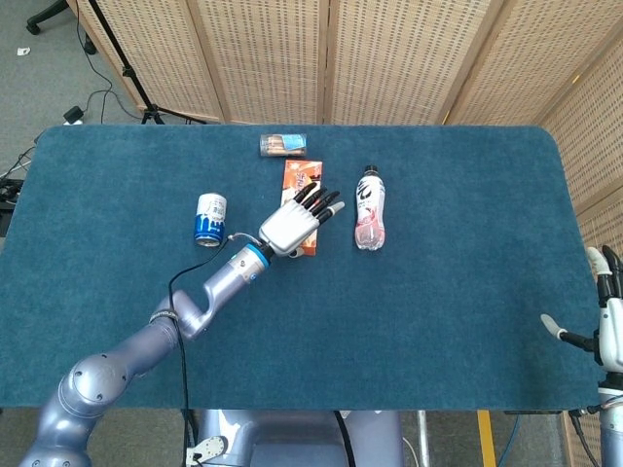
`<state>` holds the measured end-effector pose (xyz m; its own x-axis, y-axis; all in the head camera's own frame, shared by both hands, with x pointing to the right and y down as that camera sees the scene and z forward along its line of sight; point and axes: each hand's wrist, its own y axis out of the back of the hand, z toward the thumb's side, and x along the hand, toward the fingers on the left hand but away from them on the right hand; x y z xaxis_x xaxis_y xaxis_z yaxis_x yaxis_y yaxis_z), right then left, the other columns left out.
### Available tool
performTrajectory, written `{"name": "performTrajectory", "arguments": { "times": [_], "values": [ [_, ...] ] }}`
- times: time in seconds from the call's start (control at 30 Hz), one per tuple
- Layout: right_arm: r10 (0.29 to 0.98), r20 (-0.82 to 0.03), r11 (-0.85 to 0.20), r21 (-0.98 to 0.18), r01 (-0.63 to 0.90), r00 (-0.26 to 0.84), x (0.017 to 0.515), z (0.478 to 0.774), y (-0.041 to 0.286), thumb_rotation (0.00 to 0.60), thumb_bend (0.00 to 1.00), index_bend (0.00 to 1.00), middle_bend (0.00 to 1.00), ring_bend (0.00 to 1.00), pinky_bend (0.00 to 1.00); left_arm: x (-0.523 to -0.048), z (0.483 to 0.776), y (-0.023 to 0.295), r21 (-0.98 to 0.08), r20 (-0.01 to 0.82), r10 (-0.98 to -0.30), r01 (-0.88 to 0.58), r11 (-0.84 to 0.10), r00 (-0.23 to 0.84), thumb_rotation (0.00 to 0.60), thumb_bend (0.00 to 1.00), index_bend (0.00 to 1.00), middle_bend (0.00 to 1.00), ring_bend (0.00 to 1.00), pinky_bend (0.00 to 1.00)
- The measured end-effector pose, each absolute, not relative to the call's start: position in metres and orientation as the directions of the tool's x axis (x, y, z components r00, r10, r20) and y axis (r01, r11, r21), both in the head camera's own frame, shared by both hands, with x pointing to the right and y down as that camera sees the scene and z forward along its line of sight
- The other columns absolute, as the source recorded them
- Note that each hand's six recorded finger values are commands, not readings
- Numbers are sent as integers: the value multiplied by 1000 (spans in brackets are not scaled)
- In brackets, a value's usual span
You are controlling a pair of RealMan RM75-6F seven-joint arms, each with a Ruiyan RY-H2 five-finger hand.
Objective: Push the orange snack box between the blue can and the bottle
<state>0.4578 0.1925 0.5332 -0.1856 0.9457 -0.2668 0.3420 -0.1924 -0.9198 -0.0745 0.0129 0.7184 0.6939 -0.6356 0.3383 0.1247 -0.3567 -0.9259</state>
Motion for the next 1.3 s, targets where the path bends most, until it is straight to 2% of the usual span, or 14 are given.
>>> {"name": "performTrajectory", "arguments": {
  "times": [0.27, 0.57, 0.87, 1.0, 1.13, 1.3],
  "values": [
    [948, -256, -180, -922, 344, -190, 458, 530, 193, 600, 0, 0, 0, 0, 7, -77, 715, 1, -938, 312, -651, 115, -327, 692, 600, 0, 31, 0, 0, 0],
    [950, -255, -176, -916, 361, -182, 457, 527, 193, 600, 0, 0, 0, 0, 8, -79, 706, 8, -941, 273, -635, 64, -332, 723, 600, 0, 32, 0, 0, 0],
    [961, -239, -174, -916, 361, -142, 450, 519, 196, 600, 0, 0, 0, 0, 0, -111, 671, 14, -938, 166, -646, -84, -338, 745, 600, 0, 23, 0, 0, 0],
    [967, -231, -180, -920, 348, -111, 445, 516, 198, 600, 0, 0, 0, 0, 0, -156, 642, 19, -928, 127, -686, -158, -337, 716, 600, 0, 7, 0, 0, 0],
    [972, -226, -189, -918, 348, -70, 438, 513, 202, 600, 0, 0, 0, 0, 0, -217, 612, 34, -910, 136, -754, -219, -351, 642, 600, 0, 0, 0, 0, 0],
    [979, -202, -182, -926, 331, -29, 432, 505, 205, 600, 0, 0, 0, 0, 0, -334, 577, 74, -892, 226, -875, -270, -362, 428, 600, 0, 0, 0, 0, 0]
  ]
}}
